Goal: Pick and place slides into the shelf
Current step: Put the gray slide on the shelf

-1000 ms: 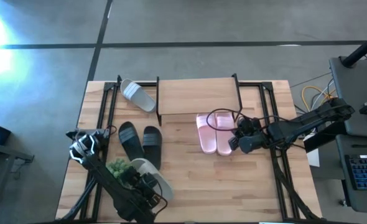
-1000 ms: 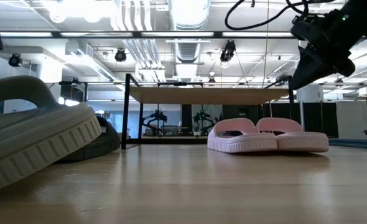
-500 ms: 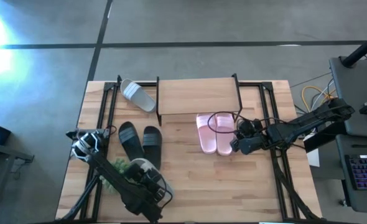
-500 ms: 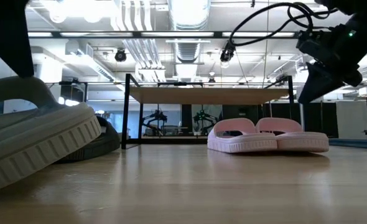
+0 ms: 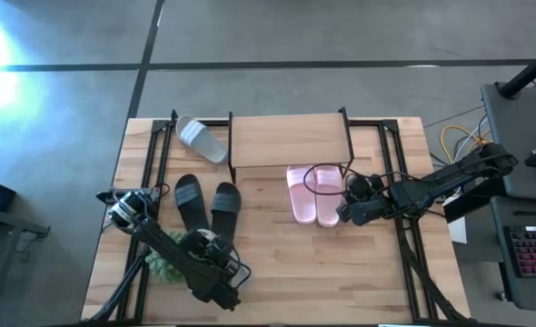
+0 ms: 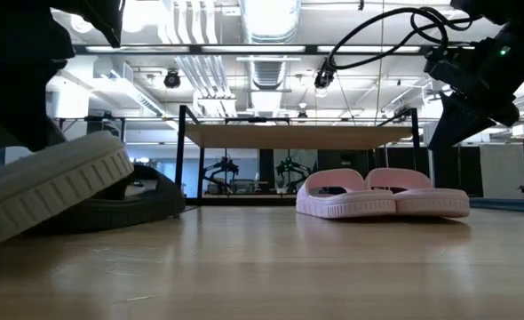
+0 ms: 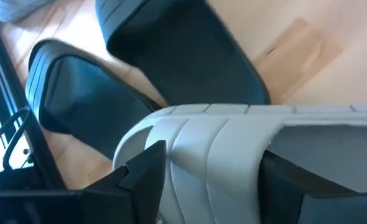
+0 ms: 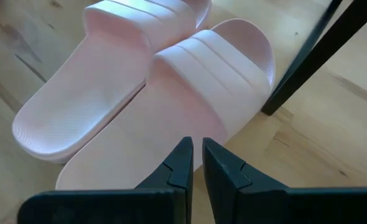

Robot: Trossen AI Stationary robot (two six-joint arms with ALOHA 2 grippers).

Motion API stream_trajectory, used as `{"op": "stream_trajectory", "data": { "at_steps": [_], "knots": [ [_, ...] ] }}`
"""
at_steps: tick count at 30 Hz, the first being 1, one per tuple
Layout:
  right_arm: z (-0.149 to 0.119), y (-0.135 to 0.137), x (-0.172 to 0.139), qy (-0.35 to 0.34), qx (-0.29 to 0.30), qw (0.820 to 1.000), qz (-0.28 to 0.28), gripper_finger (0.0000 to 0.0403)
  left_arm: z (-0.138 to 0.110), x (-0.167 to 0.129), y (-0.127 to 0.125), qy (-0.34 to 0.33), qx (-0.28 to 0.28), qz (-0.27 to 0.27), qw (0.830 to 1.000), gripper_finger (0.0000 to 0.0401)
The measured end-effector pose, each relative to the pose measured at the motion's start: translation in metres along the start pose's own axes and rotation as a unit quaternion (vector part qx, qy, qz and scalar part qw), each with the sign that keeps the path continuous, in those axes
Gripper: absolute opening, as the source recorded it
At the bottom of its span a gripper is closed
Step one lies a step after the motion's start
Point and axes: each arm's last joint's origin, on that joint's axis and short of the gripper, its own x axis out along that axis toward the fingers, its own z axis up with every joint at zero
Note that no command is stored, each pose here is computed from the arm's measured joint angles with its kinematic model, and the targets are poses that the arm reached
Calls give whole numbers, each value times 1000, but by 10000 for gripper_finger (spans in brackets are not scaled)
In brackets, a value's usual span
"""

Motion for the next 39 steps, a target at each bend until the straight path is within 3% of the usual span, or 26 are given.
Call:
{"op": "stream_trajectory", "data": {
  "at_steps": [12,17,22,26,30,39],
  "knots": [
    [0,0,0,0,1,1000,1,28,2,0,1,24,0,4,1000,18],
    [0,0,0,2,12,1000,2,28,11,-12,4,16,4,-21,1000,4],
    [2,2,-1,1,17,1000,6,28,37,-41,22,-61,53,-57,995,1],
    [3,2,-2,0,18,1000,8,28,70,-57,42,-135,122,-67,981,1],
    [3,3,-2,-1,32,999,9,28,110,-52,53,-190,193,-74,960,1],
    [4,2,-3,0,73,997,13,28,188,-22,40,-277,325,-106,898,0]
  ]
}}
